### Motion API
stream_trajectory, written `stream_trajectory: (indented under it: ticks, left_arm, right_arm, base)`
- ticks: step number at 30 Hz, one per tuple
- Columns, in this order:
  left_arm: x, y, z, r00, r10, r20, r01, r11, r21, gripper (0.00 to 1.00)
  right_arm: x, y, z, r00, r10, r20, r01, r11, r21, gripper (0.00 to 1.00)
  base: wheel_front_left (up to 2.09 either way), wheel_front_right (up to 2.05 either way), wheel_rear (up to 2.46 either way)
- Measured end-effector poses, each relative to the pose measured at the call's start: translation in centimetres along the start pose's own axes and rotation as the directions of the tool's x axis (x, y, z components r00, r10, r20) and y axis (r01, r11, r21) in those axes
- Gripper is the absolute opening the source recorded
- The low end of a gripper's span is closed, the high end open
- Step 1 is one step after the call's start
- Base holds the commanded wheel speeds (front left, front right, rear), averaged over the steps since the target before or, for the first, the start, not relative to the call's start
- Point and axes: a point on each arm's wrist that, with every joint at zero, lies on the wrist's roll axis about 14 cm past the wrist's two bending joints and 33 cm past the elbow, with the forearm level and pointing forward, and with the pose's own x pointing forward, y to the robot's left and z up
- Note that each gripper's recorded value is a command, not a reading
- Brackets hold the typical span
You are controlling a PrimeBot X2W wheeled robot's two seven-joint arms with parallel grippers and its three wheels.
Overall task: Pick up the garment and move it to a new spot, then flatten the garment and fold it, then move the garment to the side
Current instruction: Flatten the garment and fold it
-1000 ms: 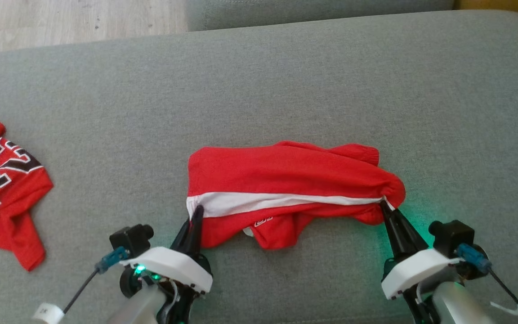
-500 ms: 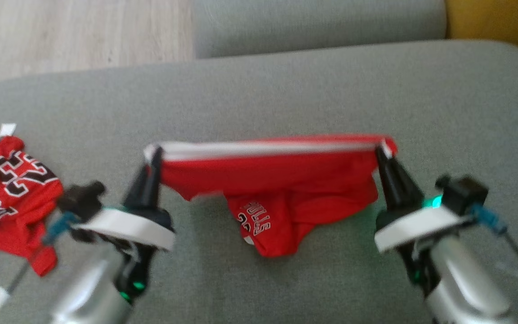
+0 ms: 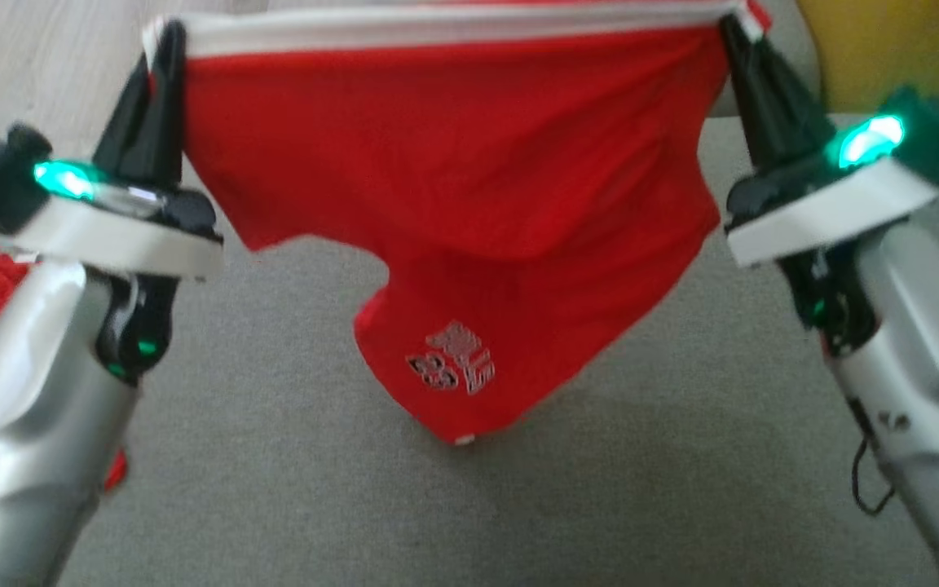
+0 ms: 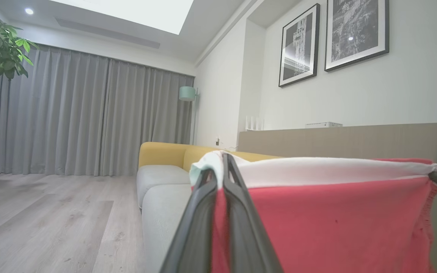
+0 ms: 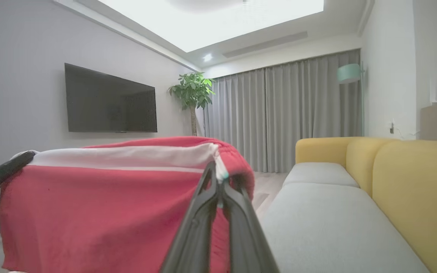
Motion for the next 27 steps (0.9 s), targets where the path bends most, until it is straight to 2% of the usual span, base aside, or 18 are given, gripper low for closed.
stream_trajectory:
  ticks: [3, 8, 11, 17, 22, 24, 27]
  left_arm:
    - [0.6, 0.4, 0.0, 1.000, 0.005, -0.011, -0.005, 1.000, 0.019, 0.00]
    - [3.1, 2.3, -1.1, 0.999, 0.037, -0.030, -0.035, 0.997, 0.063, 0.00]
    - [5.4, 3.2, -1.1, 0.999, 0.052, -0.007, -0.051, 0.995, 0.086, 0.00]
    - [9.8, 5.8, 2.4, 0.988, 0.087, 0.128, -0.106, 0.984, 0.142, 0.00]
    - [11.0, 6.6, 8.4, 0.933, 0.112, 0.343, -0.168, 0.976, 0.137, 0.00]
    - [10.7, 6.7, 8.1, 0.927, 0.113, 0.357, -0.174, 0.974, 0.143, 0.00]
    - [8.9, 7.8, 4.2, 0.943, 0.170, 0.286, -0.209, 0.971, 0.113, 0.00]
  right_arm:
    - [0.9, 0.0, 0.3, 1.000, 0.014, -0.002, -0.014, 1.000, -0.015, 0.00]
    - [3.8, -1.5, -1.4, 0.998, 0.017, -0.056, -0.022, 0.996, -0.084, 0.00]
    - [6.4, -2.9, -1.6, 0.998, 0.006, -0.056, -0.015, 0.988, -0.157, 0.00]
    - [12.4, -4.2, 0.9, 0.999, 0.021, 0.049, -0.006, 0.956, -0.294, 0.00]
    - [15.4, -5.2, 1.8, 0.995, 0.025, 0.094, 0.012, 0.926, -0.377, 0.00]
    - [15.8, -5.4, 1.2, 0.995, 0.024, 0.094, 0.013, 0.925, -0.379, 0.00]
    - [15.1, -5.0, -2.2, 0.999, 0.030, 0.032, -0.016, 0.930, -0.367, 0.00]
  base:
    - [0.00, 0.00, 0.00]
    - [0.00, 0.00, 0.00]
    - [0.00, 0.00, 0.00]
    - [0.00, 0.00, 0.00]
    - [0.00, 0.00, 0.00]
    - [0.00, 0.00, 0.00]
    - [0.00, 0.00, 0.00]
